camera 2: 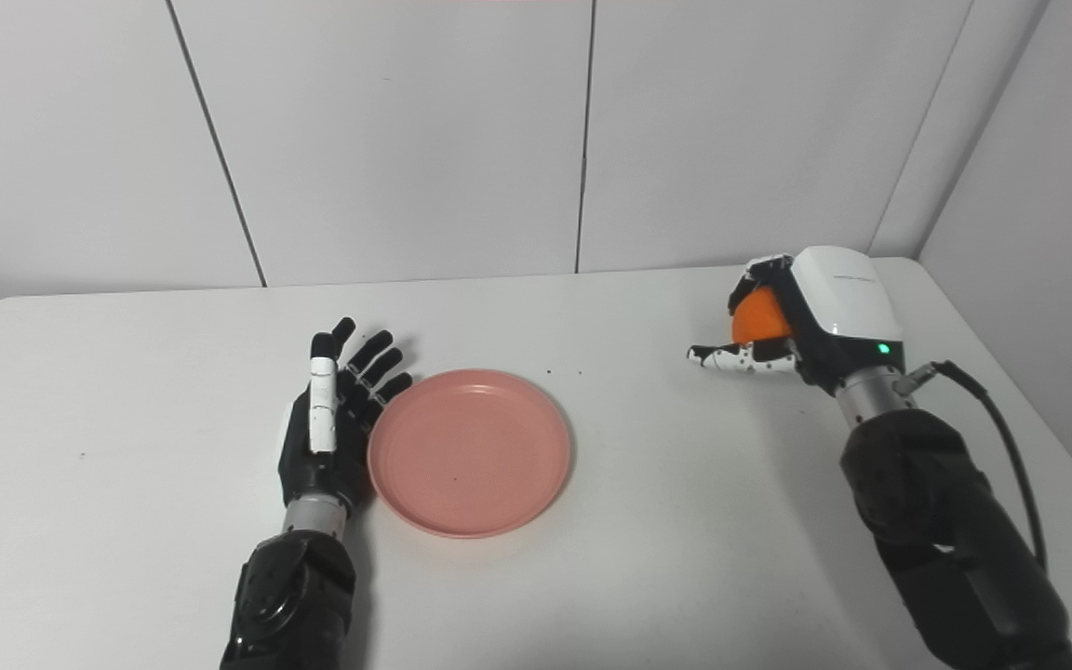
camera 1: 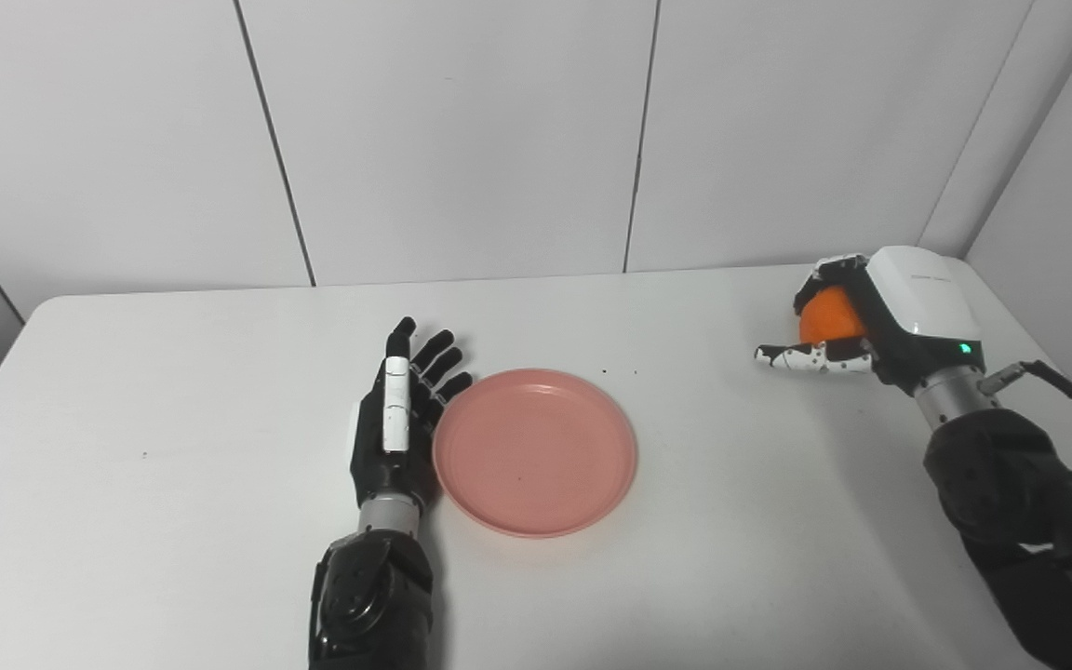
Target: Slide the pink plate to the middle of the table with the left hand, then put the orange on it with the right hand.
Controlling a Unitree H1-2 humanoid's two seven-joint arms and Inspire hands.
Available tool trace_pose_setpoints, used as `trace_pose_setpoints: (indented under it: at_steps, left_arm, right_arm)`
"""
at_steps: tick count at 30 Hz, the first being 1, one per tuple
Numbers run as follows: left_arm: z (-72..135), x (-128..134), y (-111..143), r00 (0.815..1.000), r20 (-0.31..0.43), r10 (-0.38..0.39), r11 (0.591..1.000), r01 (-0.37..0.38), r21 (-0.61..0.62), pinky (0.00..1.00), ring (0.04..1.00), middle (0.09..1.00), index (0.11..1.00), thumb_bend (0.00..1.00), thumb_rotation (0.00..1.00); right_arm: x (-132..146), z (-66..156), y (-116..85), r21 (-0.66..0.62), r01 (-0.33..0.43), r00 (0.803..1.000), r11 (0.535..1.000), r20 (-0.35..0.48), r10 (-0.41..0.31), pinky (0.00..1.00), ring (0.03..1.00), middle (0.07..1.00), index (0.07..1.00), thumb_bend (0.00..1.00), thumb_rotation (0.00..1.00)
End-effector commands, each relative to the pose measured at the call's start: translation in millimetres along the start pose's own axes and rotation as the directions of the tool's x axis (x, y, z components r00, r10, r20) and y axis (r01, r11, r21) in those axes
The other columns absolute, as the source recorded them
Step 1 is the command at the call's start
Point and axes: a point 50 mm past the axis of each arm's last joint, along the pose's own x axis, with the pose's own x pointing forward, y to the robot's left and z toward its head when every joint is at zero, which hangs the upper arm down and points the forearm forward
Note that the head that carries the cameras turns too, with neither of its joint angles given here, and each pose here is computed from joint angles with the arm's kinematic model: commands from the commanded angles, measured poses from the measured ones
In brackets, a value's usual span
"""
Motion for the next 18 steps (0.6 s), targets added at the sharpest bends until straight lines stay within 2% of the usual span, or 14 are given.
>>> trace_pose_setpoints:
  at_steps: [1,8,12,18]
  left_arm:
    - [-22,-9,-35,0.998,-0.053,0.016,0.996,-0.021,-0.091,0.71,0.789,0.777,0.892,0.83,0.78]
    - [-25,-9,-33,0.999,-0.052,0.016,0.997,-0.020,-0.076,0.70,0.787,0.786,0.907,0.83,0.80]
    - [-24,-8,-31,0.998,-0.054,0.020,0.996,-0.024,-0.088,0.71,0.788,0.778,0.887,0.84,0.78]
    - [-23,-6,-27,0.998,-0.056,0.017,0.995,-0.022,-0.093,0.71,0.789,0.775,0.882,0.83,0.77]
  right_arm:
    - [16,24,-28,0.003,0.098,0.989,0.995,0.109,-0.098,0.09,0.130,0.188,0.228,0.60,0.38]
    - [20,61,-21,0.047,0.067,0.981,0.997,0.178,-0.074,0.10,0.141,0.201,0.234,0.59,0.28]
    - [23,79,-19,0.058,0.061,0.977,0.996,0.202,-0.071,0.09,0.136,0.200,0.242,0.61,0.32]
    - [26,100,-21,0.081,0.064,0.968,0.995,0.239,-0.082,0.10,0.142,0.205,0.270,0.61,0.28]
